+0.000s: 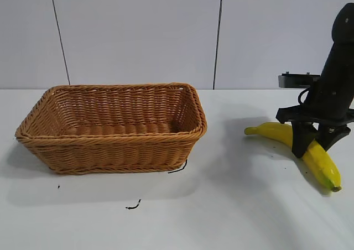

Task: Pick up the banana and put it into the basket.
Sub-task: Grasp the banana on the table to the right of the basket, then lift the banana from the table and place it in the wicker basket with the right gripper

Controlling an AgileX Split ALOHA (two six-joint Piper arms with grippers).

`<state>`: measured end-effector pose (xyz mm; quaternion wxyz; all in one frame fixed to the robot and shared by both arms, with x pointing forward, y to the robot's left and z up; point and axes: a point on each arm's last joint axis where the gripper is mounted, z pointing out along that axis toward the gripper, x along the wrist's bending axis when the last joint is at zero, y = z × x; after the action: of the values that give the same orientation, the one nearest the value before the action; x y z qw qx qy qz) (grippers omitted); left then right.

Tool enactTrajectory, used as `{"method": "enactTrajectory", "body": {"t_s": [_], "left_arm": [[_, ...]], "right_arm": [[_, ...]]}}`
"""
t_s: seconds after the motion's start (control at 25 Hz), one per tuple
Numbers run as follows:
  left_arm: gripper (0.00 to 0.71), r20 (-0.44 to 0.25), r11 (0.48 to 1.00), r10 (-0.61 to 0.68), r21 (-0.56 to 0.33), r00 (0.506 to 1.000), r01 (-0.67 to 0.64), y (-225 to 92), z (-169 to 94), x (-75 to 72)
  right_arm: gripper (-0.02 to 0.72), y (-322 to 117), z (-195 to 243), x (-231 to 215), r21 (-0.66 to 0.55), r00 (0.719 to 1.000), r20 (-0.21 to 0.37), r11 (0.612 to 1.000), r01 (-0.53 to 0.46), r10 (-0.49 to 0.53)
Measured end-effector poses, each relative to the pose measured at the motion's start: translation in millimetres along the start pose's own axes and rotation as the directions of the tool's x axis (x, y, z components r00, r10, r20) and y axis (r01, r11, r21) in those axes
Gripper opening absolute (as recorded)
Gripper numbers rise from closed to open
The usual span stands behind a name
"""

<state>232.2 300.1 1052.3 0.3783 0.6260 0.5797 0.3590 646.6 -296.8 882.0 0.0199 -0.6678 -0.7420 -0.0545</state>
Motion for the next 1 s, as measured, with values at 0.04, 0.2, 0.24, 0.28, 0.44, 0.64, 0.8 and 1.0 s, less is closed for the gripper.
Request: {"method": "enactTrajectory", "body": {"t_s": [0.04,0.2,0.24,0.28,0.44,0.64,0.8,1.0], "left_arm": [[0.635,0.0,1.0,0.0,0.0,1.0,0.0,0.0,0.0,0.0],[0.635,0.0,1.0,0.0,0.0,1.0,0.0,0.0,0.0,0.0],[0.635,0.0,1.0,0.0,0.0,1.0,0.0,0.0,0.0,0.0],[0.635,0.0,1.0,0.0,0.0,1.0,0.0,0.0,0.0,0.0],[0.635,0.0,1.0,0.0,0.0,1.0,0.0,0.0,0.0,0.0],[0.635,0.0,1.0,0.0,0.0,1.0,0.0,0.0,0.0,0.0],[0.635,0.0,1.0,0.0,0.0,1.0,0.0,0.0,0.0,0.0],[0.635,0.0,1.0,0.0,0.0,1.0,0.0,0.0,0.0,0.0]], "right_arm": [[0.292,0.5,-1.8,0.3,0.008,1.0,-0.003,1.0,0.001,-0.001],[0.292,8.5,-16.4,1.6,0.025,1.0,-0.012,1.0,0.008,-0.008],[0.292,11.4,-21.7,2.0,0.027,1.0,-0.015,1.0,0.008,-0.007],[0.292,13.6,-26.4,2.5,0.032,1.0,-0.018,0.999,0.008,-0.007],[0.292,24.6,-56.9,7.3,0.007,1.0,-0.02,1.0,0.023,-0.023],[0.292,37.9,-108.8,28.4,-0.085,0.995,0.025,0.992,0.095,-0.093],[0.292,51.3,-143.4,56.9,-0.197,0.988,0.077,0.969,0.147,-0.134],[0.292,59.8,-174.0,103.1,-0.307,0.973,0.094,0.924,0.229,-0.21]]}}
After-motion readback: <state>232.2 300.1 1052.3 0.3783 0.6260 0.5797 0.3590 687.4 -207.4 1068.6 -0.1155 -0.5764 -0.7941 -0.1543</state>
